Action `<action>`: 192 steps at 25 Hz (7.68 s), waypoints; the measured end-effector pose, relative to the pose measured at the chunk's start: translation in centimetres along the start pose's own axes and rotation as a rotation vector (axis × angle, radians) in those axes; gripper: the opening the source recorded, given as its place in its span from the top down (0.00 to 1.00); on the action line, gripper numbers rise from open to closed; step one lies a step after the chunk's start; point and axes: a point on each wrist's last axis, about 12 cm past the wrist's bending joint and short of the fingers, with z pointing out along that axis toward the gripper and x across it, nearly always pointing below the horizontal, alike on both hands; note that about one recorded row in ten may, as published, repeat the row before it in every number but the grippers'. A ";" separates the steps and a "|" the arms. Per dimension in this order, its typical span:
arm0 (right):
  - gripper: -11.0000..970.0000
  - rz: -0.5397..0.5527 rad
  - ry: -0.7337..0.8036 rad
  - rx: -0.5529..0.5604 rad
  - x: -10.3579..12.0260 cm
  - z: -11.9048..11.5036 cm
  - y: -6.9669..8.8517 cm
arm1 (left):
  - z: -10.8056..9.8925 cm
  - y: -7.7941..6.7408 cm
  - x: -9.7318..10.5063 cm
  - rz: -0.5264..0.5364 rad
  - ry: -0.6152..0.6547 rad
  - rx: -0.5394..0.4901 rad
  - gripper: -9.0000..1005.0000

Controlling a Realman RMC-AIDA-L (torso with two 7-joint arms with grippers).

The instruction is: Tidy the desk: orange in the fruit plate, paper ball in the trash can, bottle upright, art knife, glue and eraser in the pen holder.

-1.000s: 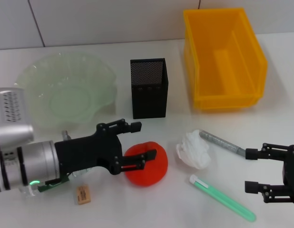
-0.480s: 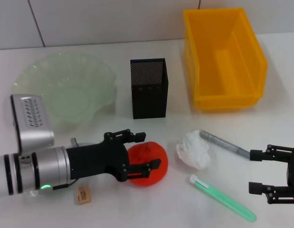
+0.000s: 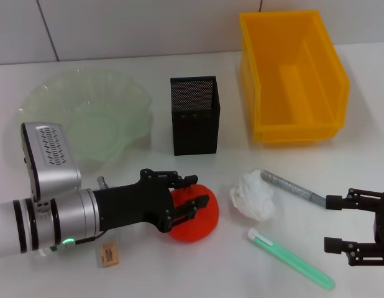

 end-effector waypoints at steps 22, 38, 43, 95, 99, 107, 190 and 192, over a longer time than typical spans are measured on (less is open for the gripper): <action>0.20 0.009 -0.003 0.001 0.2 0.0 0.3 | -0.4 -0.6 -0.9 0.003 -0.058 0.063 0.82; 0.20 0.014 -0.009 0.000 0.5 0.0 0.7 | -9.9 5.1 -4.1 0.046 -0.362 -0.431 0.82; 0.20 0.014 -0.009 -0.002 0.6 0.0 0.7 | -9.7 7.0 -3.7 0.000 -0.299 -0.547 0.82; 0.20 0.128 0.793 0.138 -20.4 15.3 -4.6 | -7.9 -4.6 3.0 0.070 -0.217 -0.021 0.18; 0.20 0.140 0.850 0.146 -18.7 17.5 -4.5 | -7.8 -4.6 3.1 0.066 -0.215 -0.022 0.18; 0.20 0.133 0.925 0.183 -16.2 19.5 -4.7 | -7.7 -4.6 3.1 0.062 -0.210 -0.024 0.18; 0.19 0.044 0.435 0.665 -21.5 13.0 -12.4 | -7.3 -3.5 2.1 0.105 -0.206 -0.008 0.18; 0.18 0.049 0.444 0.650 -22.0 12.9 -11.8 | -7.4 -3.7 2.2 0.104 -0.205 -0.006 0.18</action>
